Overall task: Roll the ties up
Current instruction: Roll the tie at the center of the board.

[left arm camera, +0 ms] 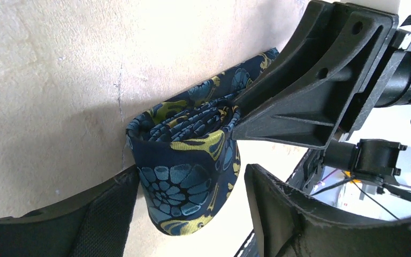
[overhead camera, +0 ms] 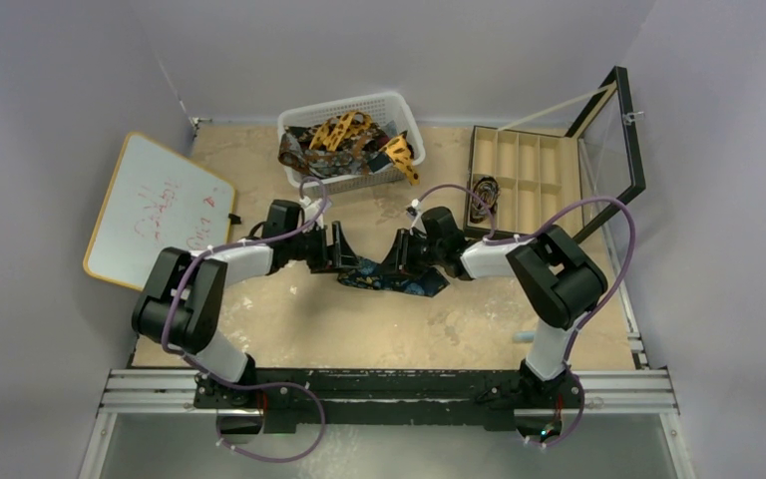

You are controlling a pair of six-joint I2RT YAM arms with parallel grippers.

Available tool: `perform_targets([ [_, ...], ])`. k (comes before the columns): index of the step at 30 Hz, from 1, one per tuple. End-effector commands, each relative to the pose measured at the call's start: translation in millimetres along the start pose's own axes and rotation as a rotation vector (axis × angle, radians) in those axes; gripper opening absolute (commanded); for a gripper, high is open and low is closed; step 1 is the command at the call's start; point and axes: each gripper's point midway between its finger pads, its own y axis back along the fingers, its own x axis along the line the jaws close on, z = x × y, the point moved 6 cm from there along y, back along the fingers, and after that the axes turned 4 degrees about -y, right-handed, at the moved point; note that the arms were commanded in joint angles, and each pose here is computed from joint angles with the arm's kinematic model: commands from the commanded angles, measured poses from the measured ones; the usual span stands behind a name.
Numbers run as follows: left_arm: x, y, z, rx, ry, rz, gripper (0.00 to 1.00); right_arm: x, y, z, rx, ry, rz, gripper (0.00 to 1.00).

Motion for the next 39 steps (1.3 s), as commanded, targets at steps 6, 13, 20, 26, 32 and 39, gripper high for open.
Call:
perform_targets([
  [6,-3.7,-10.9,1.2,0.045,-0.021,-0.150,0.57,0.5,-2.0,4.1,-0.001,0.026,0.000,0.32],
  [13,-7.8,-8.5,12.5,0.012,-0.005,-0.112,0.31,5.5,0.9,5.5,-0.008,0.035,0.016,0.32],
  [20,-13.5,0.0,27.7,0.039,-0.035,0.074,0.20,22.7,11.1,14.1,-0.045,0.054,0.033,0.38],
  [26,-21.6,-1.4,30.1,0.042,-0.061,0.197,0.19,35.9,15.1,27.0,-0.107,0.081,0.046,0.35],
  [32,-29.2,-2.5,39.2,0.048,-0.106,0.272,0.19,29.3,-0.7,31.4,-0.098,0.054,0.002,0.20],
  [39,-34.9,-1.0,46.9,0.047,-0.138,0.343,0.19,27.0,-11.7,28.2,-0.088,0.044,-0.032,0.15],
])
